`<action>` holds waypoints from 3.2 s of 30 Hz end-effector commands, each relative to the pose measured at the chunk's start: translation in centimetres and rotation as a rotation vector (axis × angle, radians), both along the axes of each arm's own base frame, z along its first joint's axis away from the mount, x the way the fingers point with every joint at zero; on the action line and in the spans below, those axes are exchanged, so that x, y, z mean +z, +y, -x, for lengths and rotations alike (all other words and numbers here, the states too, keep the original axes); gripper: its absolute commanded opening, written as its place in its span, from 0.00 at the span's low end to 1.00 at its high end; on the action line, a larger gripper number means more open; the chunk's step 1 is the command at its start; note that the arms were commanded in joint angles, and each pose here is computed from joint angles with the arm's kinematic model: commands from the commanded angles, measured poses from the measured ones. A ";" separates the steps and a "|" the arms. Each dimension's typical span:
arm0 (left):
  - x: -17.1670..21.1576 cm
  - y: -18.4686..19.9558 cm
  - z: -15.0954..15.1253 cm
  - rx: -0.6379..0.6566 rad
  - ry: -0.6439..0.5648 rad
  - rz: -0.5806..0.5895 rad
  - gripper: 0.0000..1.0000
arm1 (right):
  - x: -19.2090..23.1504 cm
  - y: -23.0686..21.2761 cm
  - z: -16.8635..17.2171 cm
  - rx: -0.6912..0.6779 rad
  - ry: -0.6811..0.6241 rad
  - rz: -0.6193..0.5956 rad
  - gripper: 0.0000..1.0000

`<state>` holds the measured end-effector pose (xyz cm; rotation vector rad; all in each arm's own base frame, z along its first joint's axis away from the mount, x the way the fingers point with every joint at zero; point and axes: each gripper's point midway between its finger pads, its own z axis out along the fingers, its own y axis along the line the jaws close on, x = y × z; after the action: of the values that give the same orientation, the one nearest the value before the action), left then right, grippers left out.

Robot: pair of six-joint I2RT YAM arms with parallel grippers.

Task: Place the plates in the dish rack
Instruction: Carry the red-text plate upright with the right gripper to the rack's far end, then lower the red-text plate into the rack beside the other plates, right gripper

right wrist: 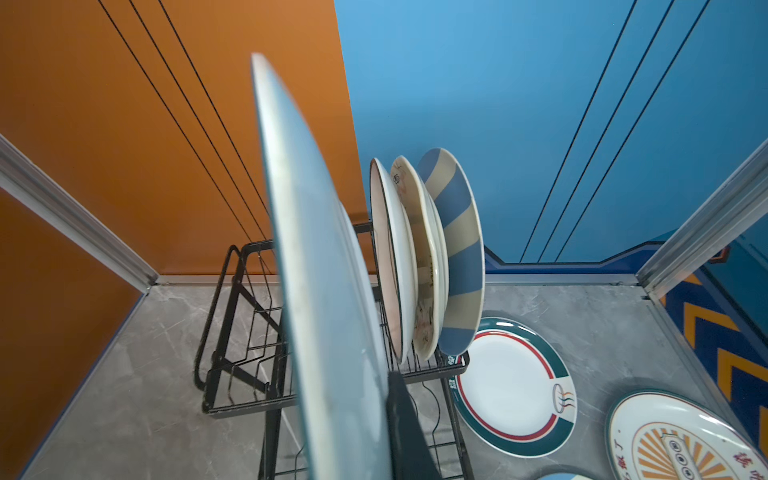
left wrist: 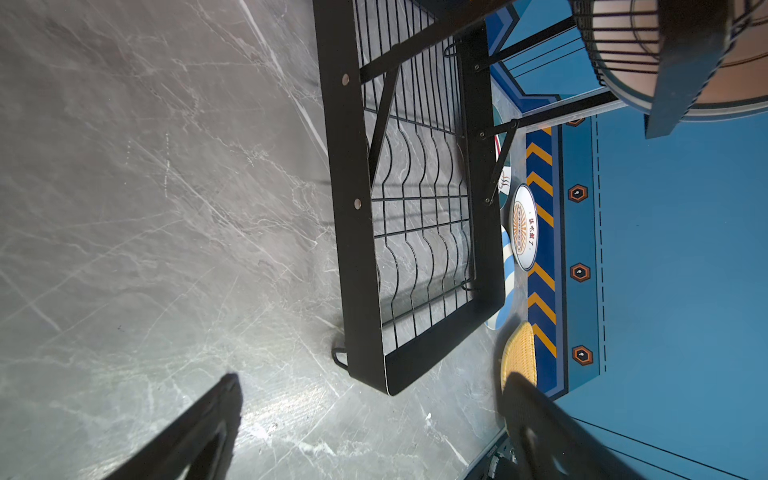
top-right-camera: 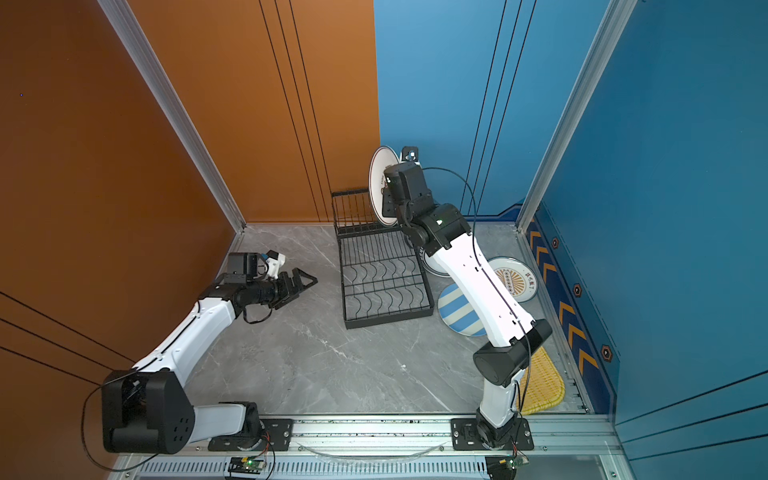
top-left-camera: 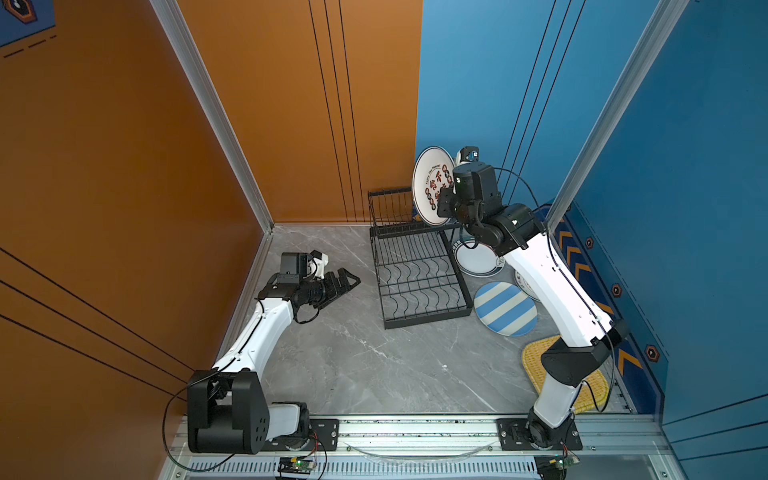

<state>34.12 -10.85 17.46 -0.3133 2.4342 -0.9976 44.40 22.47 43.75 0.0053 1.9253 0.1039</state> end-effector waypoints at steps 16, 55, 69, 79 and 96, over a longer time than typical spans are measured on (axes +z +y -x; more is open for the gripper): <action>-0.5 0.0 0.3 0.001 0.007 -0.044 0.98 | 1.8 0.5 -5.6 -0.189 -0.199 0.210 0.00; -1.4 0.0 0.5 0.010 0.030 -0.059 0.98 | -7.7 0.2 -10.5 -0.217 -0.046 0.220 0.00; -1.5 0.1 0.6 0.009 0.031 -0.060 0.98 | -8.8 0.5 -10.6 -0.196 -0.016 0.226 0.09; -1.3 0.1 0.7 0.008 0.023 -0.059 0.98 | -8.5 0.5 -10.2 -0.184 -0.010 0.229 0.20; -0.8 0.0 1.1 0.008 0.002 -0.059 0.98 | -5.1 0.4 -6.7 -0.157 -0.031 0.206 0.47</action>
<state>33.73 -10.84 16.93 -0.3157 2.4479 -0.9420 53.44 24.33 35.33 -0.0209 1.9157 -0.2236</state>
